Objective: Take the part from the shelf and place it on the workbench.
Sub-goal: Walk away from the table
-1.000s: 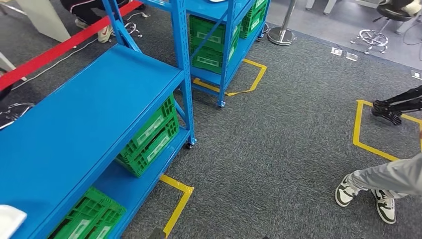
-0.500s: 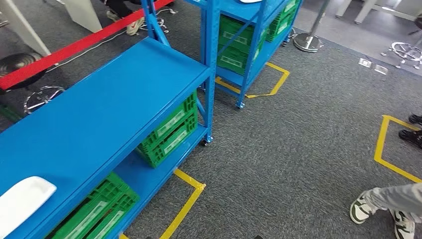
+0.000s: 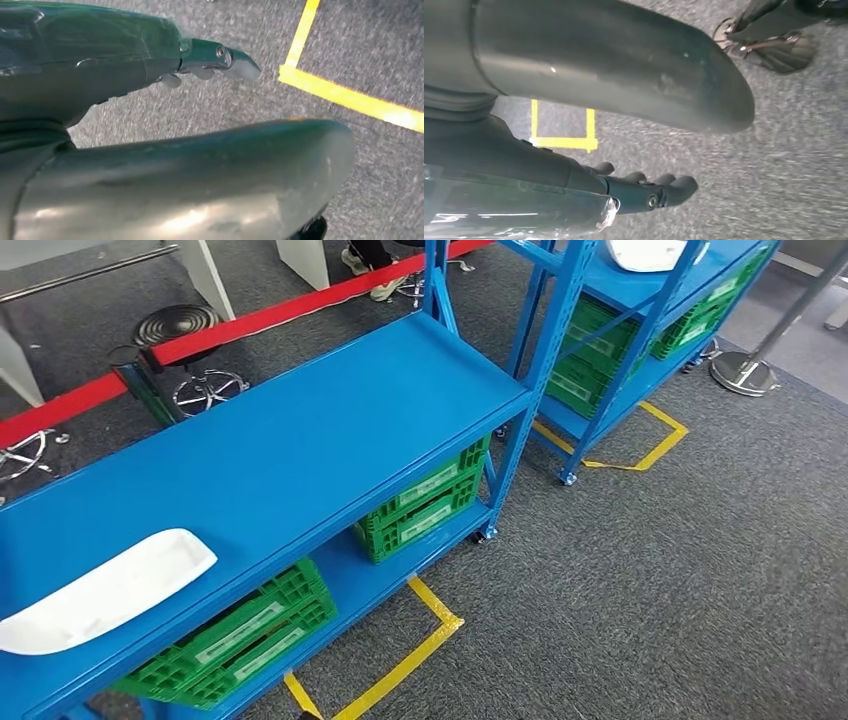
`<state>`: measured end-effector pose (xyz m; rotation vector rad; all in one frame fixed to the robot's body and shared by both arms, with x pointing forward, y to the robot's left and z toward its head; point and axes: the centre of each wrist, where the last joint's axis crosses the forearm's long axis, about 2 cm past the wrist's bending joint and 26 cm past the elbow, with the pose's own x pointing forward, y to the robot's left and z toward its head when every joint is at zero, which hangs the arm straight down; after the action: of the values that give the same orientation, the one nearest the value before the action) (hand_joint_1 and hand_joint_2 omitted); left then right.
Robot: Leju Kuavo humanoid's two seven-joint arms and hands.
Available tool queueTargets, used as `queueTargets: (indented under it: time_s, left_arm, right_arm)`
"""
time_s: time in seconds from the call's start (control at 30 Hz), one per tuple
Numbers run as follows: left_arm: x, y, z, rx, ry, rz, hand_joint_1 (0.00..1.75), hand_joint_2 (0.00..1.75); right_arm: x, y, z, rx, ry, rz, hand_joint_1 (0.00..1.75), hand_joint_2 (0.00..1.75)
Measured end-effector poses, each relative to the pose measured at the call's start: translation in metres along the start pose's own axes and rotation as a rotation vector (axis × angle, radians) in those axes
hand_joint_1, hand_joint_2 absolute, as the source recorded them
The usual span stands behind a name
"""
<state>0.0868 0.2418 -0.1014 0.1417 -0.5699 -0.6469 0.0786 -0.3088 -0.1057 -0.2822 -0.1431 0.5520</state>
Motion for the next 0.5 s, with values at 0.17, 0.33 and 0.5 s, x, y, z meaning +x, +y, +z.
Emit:
queueTargets:
  time_s: [0.17, 0.33, 0.5]
  left_arm:
    - [-0.0067, -0.0021, 0.0026, -0.004, 0.012, -0.002, 0.0, 0.0]
    - [-0.0088, -0.0024, 0.0032, -0.004, 0.014, -0.003, 0.0, 0.0]
    - [-0.0068, -0.0016, 0.0024, -0.004, 0.01, -0.008, 0.0, 0.0]
  right_arm:
    - [0.0039, 0.0008, 0.0005, -0.006, -0.007, 0.006, 0.0, 0.0]
    - [0.0011, 0.0056, 0.0012, 0.0, -0.004, 0.013, 0.0, 0.0]
    - [0.0026, 0.0037, 0.001, -0.006, -0.018, 0.021, 0.0, 0.0]
